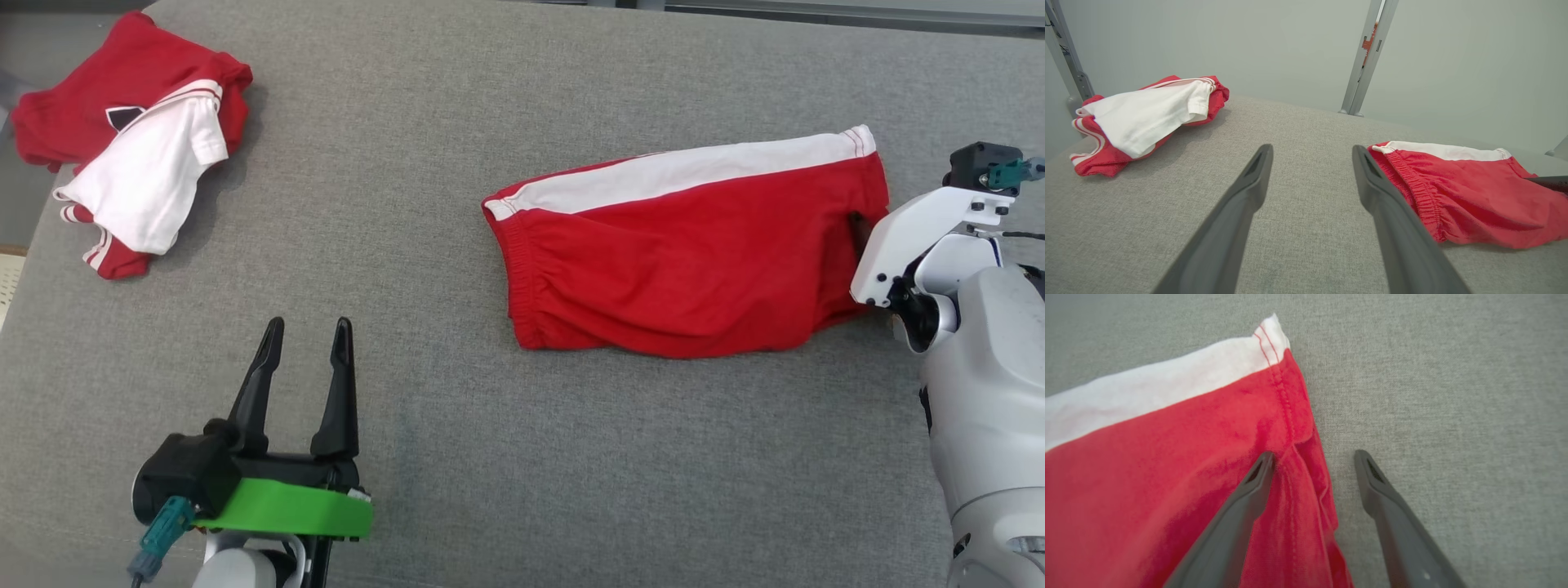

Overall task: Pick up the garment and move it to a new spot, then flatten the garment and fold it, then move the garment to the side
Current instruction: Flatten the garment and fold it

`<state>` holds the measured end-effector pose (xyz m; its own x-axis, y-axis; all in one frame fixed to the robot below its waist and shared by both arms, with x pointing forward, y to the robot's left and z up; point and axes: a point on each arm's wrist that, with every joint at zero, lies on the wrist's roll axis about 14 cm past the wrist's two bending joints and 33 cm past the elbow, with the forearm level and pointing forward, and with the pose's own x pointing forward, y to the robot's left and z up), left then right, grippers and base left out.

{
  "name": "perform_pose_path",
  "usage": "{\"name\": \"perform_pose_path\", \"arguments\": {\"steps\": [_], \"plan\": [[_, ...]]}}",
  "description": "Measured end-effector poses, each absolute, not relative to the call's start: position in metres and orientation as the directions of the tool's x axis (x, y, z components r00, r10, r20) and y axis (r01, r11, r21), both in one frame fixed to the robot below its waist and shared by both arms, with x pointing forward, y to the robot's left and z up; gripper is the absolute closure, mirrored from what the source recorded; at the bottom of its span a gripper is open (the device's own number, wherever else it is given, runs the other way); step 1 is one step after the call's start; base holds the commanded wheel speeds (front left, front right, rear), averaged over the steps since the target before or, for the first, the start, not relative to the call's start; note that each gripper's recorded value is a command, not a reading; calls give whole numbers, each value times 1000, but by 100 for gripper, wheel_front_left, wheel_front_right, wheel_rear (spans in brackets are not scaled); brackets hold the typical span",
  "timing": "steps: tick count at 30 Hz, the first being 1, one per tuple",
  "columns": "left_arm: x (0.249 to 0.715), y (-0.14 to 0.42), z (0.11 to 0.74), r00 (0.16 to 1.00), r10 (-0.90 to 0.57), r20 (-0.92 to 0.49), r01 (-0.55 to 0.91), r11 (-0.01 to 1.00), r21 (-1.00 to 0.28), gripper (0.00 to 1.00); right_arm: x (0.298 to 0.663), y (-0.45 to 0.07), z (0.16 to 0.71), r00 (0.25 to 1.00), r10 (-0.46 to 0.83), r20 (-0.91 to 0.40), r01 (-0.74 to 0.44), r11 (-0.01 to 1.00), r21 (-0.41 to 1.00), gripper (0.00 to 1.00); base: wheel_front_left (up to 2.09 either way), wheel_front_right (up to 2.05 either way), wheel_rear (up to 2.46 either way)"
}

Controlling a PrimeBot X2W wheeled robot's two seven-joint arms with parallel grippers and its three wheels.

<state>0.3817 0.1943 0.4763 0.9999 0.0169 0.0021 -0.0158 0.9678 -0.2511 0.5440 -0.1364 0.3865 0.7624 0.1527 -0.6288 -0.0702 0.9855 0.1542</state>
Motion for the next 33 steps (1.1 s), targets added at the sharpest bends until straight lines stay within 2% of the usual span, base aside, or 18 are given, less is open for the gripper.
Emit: {"name": "perform_pose_path", "arguments": {"steps": [7, 8, 9, 10, 13, 18, 24, 33], "plan": [[363, 205, 470, 998, 65, -26, -70, 963, -261, 0, 542, -127, 372, 717, 163, -677, -103, 986, 127, 0, 0, 0, 0], [362, 205, 470, 997, 67, -28, -72, 961, -268, 0, 540, -124, 369, 705, 164, -690, -110, 986, 122, 58, 0, 0, 0], [361, 206, 470, 997, 70, -29, -75, 959, -274, 0, 540, -122, 368, 699, 168, -695, -119, 986, 119, 97, 0, 0, 0], [360, 206, 470, 997, 73, -28, -78, 956, -282, 0, 539, -120, 367, 694, 171, -700, -127, 985, 115, 100, 0, 0, 0], [358, 205, 468, 997, 75, -33, -81, 953, -293, 0, 538, -117, 367, 683, 181, -707, -151, 983, 105, 100, 0, 0, 0], [361, 197, 469, 998, 51, -28, -57, 951, -305, 0, 539, -134, 373, 718, 142, -681, -131, 989, 69, 100, 0, 0, 0], [366, 183, 475, 1000, 6, -3, -6, 946, -323, 0, 535, -200, 392, 790, -2, -614, -23, 999, -32, 100, 0, 0, 0], [373, 164, 489, 998, -52, 46, 64, 940, -336, 0, 523, -288, 453, 862, -218, -458, 121, 965, -232, 100, 0, 0, 0]]}}
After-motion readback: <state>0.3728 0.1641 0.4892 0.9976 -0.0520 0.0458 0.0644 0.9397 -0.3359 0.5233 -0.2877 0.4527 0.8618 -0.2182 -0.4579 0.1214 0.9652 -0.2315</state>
